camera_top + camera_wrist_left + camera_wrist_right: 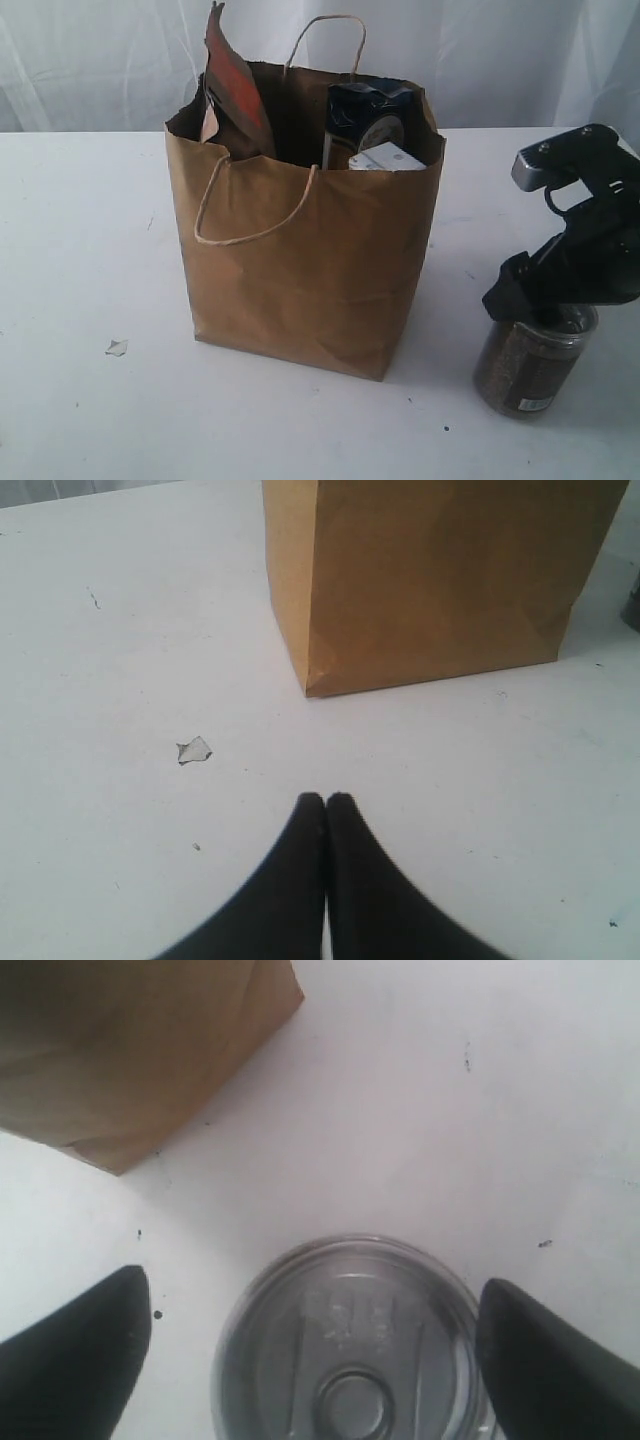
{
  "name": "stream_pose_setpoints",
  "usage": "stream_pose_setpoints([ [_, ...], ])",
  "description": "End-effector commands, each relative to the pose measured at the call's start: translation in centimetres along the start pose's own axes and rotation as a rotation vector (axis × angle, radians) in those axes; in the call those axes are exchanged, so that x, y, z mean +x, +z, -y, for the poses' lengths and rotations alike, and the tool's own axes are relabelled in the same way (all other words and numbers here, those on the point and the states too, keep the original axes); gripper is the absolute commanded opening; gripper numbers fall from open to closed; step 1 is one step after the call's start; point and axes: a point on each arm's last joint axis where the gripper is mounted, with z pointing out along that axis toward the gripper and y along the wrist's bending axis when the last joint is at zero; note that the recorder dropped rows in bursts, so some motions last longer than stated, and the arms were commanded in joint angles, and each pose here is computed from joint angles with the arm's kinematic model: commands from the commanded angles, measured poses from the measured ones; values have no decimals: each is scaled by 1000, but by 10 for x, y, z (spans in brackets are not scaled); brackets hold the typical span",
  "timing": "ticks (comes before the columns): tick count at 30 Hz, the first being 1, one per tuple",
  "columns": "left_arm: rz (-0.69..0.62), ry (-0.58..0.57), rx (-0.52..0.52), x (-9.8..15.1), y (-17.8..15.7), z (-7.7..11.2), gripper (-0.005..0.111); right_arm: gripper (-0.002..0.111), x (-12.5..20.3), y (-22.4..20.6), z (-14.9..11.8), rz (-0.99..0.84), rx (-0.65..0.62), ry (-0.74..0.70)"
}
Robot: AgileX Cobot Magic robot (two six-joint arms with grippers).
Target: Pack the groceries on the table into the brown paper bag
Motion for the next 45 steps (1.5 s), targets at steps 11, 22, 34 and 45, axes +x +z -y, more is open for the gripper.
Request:
stream_pose_setpoints([
  [11,0,-15,-1,1,0,0,0,86,5,-19,-4,2,20,-46],
  [22,0,-15,-1,1,0,0,0,89,5,-18,-4,-2,19,-35],
  [34,0,-15,-1,1,0,0,0,93,3,0,-9,-52,-14,-40],
  [45,0,-15,-1,1,0,0,0,93,7,23,-4,-107,-22,-15],
])
